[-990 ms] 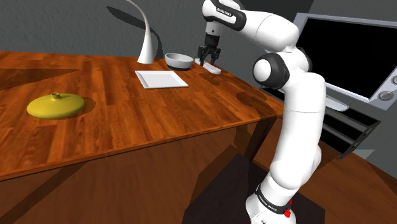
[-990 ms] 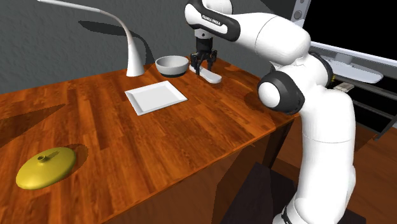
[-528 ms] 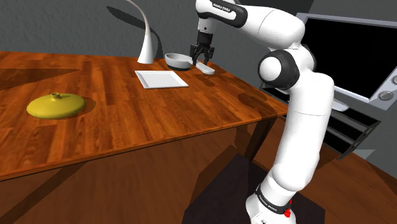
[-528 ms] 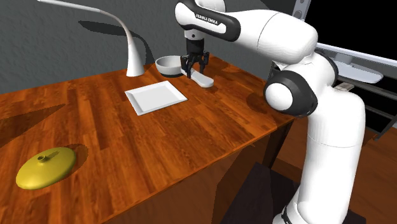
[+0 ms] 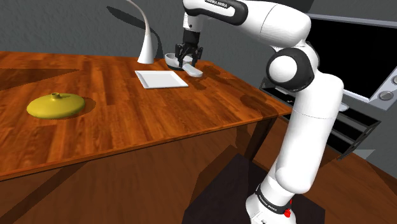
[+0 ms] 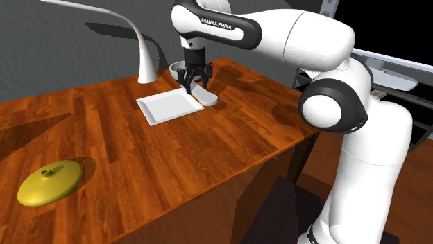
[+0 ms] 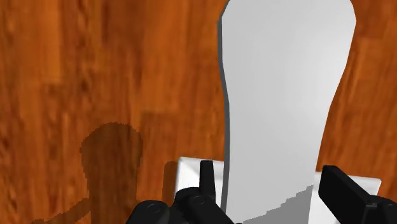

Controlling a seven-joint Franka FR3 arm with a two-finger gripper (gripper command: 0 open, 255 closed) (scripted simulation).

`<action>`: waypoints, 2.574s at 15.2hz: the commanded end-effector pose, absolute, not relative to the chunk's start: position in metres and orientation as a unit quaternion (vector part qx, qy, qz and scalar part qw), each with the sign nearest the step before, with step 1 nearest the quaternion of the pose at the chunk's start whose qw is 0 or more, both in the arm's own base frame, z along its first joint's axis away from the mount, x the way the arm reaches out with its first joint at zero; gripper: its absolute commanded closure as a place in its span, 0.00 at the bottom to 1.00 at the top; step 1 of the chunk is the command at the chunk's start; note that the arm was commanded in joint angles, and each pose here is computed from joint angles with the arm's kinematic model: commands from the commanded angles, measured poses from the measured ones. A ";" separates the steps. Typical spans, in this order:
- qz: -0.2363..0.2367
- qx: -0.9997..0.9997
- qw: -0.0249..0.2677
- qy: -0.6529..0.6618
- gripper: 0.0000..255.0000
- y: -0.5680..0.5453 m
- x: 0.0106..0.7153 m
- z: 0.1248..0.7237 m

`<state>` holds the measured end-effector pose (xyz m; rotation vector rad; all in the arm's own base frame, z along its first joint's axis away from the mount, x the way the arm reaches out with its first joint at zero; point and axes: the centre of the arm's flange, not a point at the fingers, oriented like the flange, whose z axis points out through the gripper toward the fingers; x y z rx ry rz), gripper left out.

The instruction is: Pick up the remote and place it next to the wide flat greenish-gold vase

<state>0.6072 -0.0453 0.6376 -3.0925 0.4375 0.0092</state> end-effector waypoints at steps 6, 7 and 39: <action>0.003 -0.990 0.009 0.141 1.00 0.047 0.606 0.638; 0.003 -0.990 0.009 0.141 1.00 0.060 0.606 0.638; 0.003 -0.990 0.009 0.141 1.00 0.221 0.605 0.533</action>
